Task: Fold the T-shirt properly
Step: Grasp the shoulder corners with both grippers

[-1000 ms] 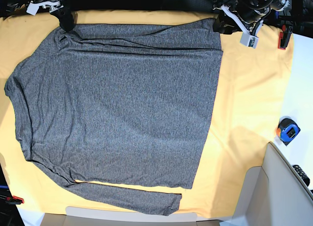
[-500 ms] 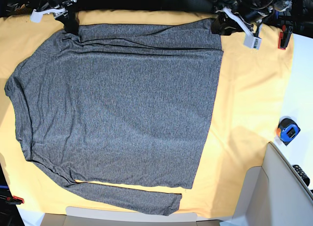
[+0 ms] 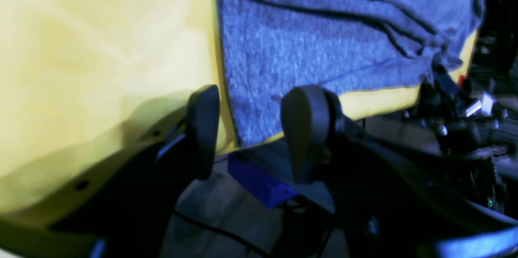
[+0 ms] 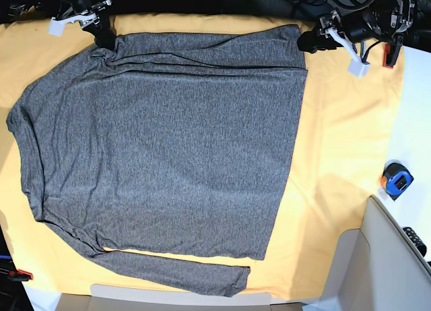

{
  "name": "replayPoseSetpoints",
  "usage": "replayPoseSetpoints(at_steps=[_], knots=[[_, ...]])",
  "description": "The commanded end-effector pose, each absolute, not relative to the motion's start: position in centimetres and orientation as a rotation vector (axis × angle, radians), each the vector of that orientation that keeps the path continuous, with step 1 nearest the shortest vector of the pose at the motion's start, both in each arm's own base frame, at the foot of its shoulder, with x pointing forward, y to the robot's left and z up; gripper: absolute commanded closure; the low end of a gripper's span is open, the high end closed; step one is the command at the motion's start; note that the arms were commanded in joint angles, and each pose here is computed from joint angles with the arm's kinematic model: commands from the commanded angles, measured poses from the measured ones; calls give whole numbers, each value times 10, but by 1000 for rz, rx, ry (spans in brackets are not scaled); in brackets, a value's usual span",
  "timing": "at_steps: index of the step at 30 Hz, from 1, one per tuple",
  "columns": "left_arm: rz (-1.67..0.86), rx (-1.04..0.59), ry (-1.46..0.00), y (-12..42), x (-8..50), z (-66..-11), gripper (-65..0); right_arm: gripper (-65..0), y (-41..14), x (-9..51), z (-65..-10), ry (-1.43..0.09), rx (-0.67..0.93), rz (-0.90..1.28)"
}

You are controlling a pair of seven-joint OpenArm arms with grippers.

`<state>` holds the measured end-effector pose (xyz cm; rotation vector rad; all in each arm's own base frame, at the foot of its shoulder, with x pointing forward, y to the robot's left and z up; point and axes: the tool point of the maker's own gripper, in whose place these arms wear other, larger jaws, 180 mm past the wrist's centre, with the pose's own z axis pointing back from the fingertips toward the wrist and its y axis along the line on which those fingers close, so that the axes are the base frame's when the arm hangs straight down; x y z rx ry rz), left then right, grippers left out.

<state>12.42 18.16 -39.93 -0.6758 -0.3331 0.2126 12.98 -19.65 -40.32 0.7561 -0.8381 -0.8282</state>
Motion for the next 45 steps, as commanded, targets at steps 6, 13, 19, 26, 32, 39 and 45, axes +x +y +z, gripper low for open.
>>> replayPoseSetpoints(at_steps=[6,13,19,26,32,39,45], knots=[[250,-678,-308,190,127,-411,-278,0,-194,121,-410,-785,732,-812],[256,-728,-246,171,113,-416,-277,0,-192,120,-413,-768,717,-798],[263,-755,-214,160,106,-418,-277,0,-192,119,-415,-762,711,-794],[262,-756,-213,160,106,-418,-195,0,-192,117,-418,-745,693,-783],[261,-756,-215,160,107,-418,0,0,-195,111,-421,-725,649,-759],[201,-763,-252,153,115,-402,0,0,-205,104,-418,-673,482,-611],[108,-765,-273,146,120,-383,0,0,-212,99,-415,-637,377,-522]])
